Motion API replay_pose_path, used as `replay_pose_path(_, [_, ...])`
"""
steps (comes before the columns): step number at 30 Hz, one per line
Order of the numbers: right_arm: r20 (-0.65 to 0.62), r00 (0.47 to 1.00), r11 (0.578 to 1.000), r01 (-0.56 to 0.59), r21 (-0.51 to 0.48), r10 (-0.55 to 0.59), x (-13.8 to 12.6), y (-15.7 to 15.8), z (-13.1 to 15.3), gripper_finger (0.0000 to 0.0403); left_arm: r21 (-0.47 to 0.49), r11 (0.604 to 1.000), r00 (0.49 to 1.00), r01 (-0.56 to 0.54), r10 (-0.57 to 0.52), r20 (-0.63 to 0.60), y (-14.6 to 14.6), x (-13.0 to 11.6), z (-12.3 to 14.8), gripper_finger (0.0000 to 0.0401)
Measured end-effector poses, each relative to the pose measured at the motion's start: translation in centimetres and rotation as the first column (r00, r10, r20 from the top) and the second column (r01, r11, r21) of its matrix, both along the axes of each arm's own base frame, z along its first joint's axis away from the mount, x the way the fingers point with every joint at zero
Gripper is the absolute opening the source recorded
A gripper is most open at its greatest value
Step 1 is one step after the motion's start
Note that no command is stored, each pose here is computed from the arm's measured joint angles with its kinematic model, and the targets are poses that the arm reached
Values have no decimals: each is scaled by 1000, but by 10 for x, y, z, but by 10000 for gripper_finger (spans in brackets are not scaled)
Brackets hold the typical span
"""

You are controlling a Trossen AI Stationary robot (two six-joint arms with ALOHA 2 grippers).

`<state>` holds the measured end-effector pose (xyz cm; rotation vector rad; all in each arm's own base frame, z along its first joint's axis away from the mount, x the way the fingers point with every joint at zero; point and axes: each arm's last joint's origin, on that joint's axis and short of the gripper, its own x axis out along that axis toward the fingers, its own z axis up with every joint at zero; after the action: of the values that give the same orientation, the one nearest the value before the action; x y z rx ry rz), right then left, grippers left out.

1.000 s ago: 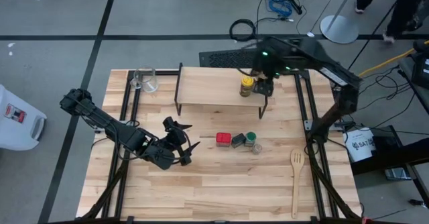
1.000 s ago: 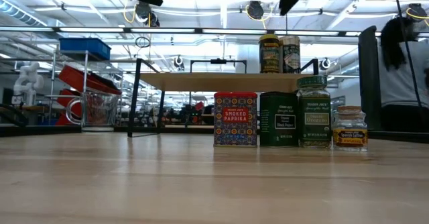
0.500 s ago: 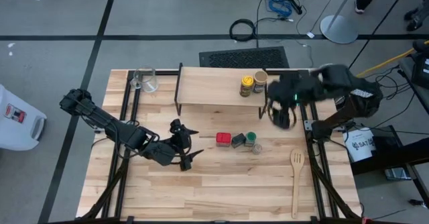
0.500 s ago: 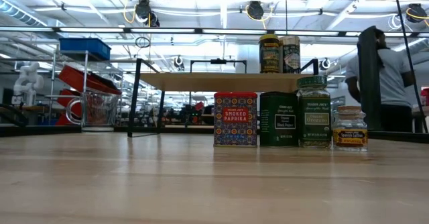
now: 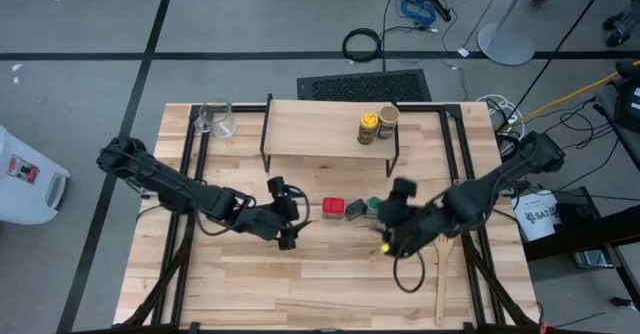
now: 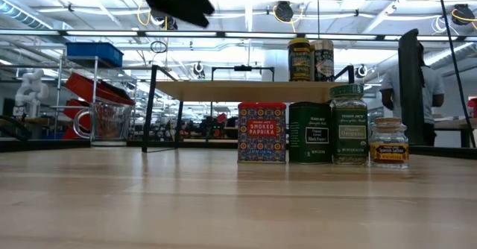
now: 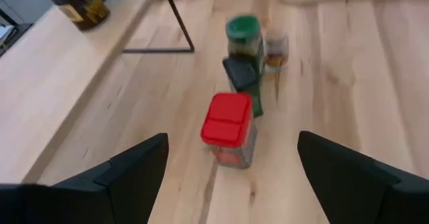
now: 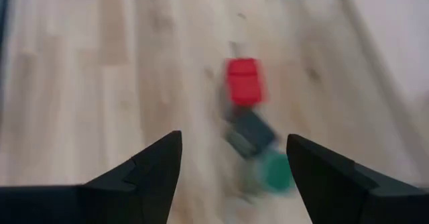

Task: Shelf spices
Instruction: Put the red seasoning can on the shelf

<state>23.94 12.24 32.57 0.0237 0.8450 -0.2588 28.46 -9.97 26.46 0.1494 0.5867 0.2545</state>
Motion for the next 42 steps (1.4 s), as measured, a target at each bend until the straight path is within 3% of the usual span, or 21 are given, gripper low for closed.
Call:
replay_pose_path(4, [138,990,996,-42,75,32,9,16,-40,256,35,999,997,27,-24,-76,11,7,-10,341])
replay_pose_path(10, [260,964,987,-90,133,53,7,23,-90,256,-84,994,995,67,-73,-74,32,17,-9,341])
replay_pose_path(14, [301,953,984,-61,167,8,3,20,-108,256,-119,989,994,89,-95,-46,39,23,-10,341])
replay_pose_path(29, [317,948,993,-51,104,16,3,17,-110,256,-82,994,980,74,-88,-179,38,49,-61,341])
replay_pose_path(42, [317,948,994,-45,100,11,4,16,-110,256,-33,991,981,130,-133,-144,37,56,-62,341])
